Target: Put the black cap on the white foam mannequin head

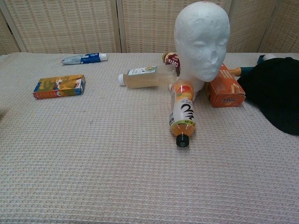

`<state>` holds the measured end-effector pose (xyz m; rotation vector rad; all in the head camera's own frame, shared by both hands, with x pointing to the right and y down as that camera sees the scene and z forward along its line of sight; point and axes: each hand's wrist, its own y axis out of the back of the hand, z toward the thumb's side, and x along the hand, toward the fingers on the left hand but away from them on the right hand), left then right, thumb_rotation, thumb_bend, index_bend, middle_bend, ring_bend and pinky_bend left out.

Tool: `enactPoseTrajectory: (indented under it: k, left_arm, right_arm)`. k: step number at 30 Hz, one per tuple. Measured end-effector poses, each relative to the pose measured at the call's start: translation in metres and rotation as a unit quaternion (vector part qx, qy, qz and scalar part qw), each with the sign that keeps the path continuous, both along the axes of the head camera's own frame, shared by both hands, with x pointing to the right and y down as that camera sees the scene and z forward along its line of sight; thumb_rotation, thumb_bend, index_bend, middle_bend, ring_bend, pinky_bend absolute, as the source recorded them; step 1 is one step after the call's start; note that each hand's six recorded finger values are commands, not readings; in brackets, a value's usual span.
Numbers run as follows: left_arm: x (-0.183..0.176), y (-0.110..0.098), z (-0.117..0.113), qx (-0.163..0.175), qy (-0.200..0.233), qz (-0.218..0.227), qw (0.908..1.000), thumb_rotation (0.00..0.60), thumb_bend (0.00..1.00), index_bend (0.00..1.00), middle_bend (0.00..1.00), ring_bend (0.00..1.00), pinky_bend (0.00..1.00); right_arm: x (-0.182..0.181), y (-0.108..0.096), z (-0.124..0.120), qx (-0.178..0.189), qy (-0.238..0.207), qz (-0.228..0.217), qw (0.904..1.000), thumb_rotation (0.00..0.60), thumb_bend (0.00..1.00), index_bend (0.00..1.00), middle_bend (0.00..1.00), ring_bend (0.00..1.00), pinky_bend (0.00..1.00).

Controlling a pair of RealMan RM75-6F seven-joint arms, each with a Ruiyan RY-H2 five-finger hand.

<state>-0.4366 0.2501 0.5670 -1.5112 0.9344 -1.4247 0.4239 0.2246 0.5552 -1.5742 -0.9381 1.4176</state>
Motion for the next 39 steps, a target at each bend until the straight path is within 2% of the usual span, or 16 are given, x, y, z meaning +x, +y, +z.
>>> enactPoseTrajectory:
  k: [4,7,8,9,10,12,13,15,18,21,29,34,39]
  left_arm:
    - [-0.001,0.0,-0.001,0.001,0.001,-0.002,1.0,0.6,0.04,0.15,0.07,0.02,0.15]
    - [-0.002,-0.001,-0.002,0.0,0.005,-0.004,1.0,0.6,0.04,0.15,0.07,0.02,0.15]
    - [-0.002,-0.001,-0.002,0.0,0.009,-0.005,0.9999,0.6,0.04,0.15,0.07,0.02,0.15]
    - [-0.002,-0.002,-0.002,0.0,0.012,-0.005,0.9999,0.6,0.04,0.15,0.07,0.02,0.15]
    - [-0.001,-0.002,-0.002,0.0,0.015,-0.004,0.9999,0.6,0.04,0.15,0.07,0.02,0.15]
    - [0.0,-0.003,-0.003,0.0,0.021,-0.004,0.9998,0.6,0.04,0.15,0.07,0.02,0.15]
    - [-0.001,-0.004,-0.003,0.0,0.024,-0.005,0.9997,0.6,0.04,0.15,0.07,0.02,0.15]
    - [-0.002,-0.004,-0.003,-0.003,0.024,-0.006,0.9997,0.6,0.04,0.15,0.07,0.02,0.15]
    - [-0.004,-0.004,-0.003,-0.007,0.026,-0.01,0.9996,0.6,0.04,0.15,0.07,0.02,0.16]
    - [-0.003,-0.004,-0.006,-0.002,0.027,-0.007,0.9996,0.6,0.04,0.15,0.07,0.02,0.16]
    - [-0.004,-0.004,-0.011,0.005,0.034,-0.011,0.9994,0.6,0.04,0.15,0.07,0.02,0.16]
    - [-0.004,-0.005,-0.009,0.003,0.034,-0.012,0.9994,0.6,0.04,0.16,0.07,0.02,0.16]
    - [-0.003,-0.005,-0.008,0.005,0.032,-0.012,0.9994,0.6,0.04,0.16,0.07,0.02,0.16]
  right_arm:
    - [-0.003,0.0,0.007,-0.01,0.004,-0.004,0.9999,0.6,0.0,0.0,0.04,0.03,0.14]
    - [0.0,0.001,0.015,-0.018,0.022,-0.014,0.9995,0.6,0.0,0.0,0.1,0.08,0.26]
    - [0.002,0.001,0.019,-0.02,0.032,-0.02,0.9991,0.6,0.0,0.0,0.18,0.17,0.39]
    - [0.004,0.0,0.022,-0.02,0.039,-0.024,0.9988,0.6,0.0,0.0,0.3,0.31,0.54]
    - [0.006,0.0,0.025,-0.02,0.046,-0.029,0.9983,0.6,0.0,0.0,0.45,0.49,0.69]
    - [0.013,0.0,0.034,-0.018,0.063,-0.041,0.997,0.6,0.0,0.04,0.72,0.78,0.91]
    - [0.017,0.0,0.037,-0.016,0.069,-0.046,0.9965,0.6,0.0,0.09,0.81,0.87,0.96]
    - [0.026,0.0,0.047,-0.013,0.081,-0.053,0.9952,0.6,0.0,0.22,0.97,0.99,1.0]
    - [0.038,0.001,0.063,-0.011,0.09,-0.058,0.9941,0.6,0.0,0.34,1.0,1.0,1.0]
    - [0.047,0.004,0.081,-0.015,0.091,-0.058,0.9941,0.6,0.0,0.4,1.0,1.0,1.0]
    - [0.044,0.015,0.13,-0.028,0.072,-0.044,0.9961,0.6,0.0,0.45,1.0,1.0,1.0]
    - [0.036,0.014,0.146,-0.019,0.057,-0.028,0.9978,0.6,0.0,0.44,1.0,1.0,1.0]
    - [0.03,0.007,0.153,0.004,0.048,-0.005,0.9988,0.6,0.04,0.44,1.0,1.0,1.0]
